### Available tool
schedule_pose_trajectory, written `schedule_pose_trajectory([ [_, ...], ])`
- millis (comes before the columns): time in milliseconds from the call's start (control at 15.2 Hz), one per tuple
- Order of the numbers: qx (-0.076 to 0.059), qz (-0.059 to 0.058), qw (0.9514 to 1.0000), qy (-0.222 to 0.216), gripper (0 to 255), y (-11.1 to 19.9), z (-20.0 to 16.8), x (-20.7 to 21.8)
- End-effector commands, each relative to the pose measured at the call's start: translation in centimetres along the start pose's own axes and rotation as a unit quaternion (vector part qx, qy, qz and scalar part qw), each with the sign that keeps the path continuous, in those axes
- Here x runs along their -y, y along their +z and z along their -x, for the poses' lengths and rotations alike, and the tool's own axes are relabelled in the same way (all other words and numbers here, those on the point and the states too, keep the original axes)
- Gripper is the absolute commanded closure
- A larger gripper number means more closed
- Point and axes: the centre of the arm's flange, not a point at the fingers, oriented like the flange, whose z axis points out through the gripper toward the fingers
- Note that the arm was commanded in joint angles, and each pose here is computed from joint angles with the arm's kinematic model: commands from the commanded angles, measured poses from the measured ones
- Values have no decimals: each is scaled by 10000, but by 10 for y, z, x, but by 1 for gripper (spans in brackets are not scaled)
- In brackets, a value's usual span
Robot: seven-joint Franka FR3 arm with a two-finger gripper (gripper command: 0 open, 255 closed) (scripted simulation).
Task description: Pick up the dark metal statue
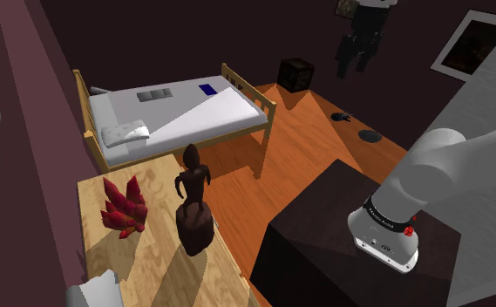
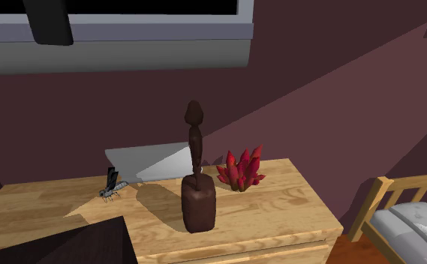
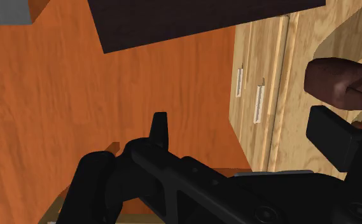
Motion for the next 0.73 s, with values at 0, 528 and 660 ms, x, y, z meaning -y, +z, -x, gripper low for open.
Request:
schedule_pose_trajectory([
  [0,0,0,10000,0,0,0,0,0],
  [528,-184,-309,9923,-1189,0,64,-59,45],
  [660,-229,-386,9879,-1484,0,79,-72,59],
])
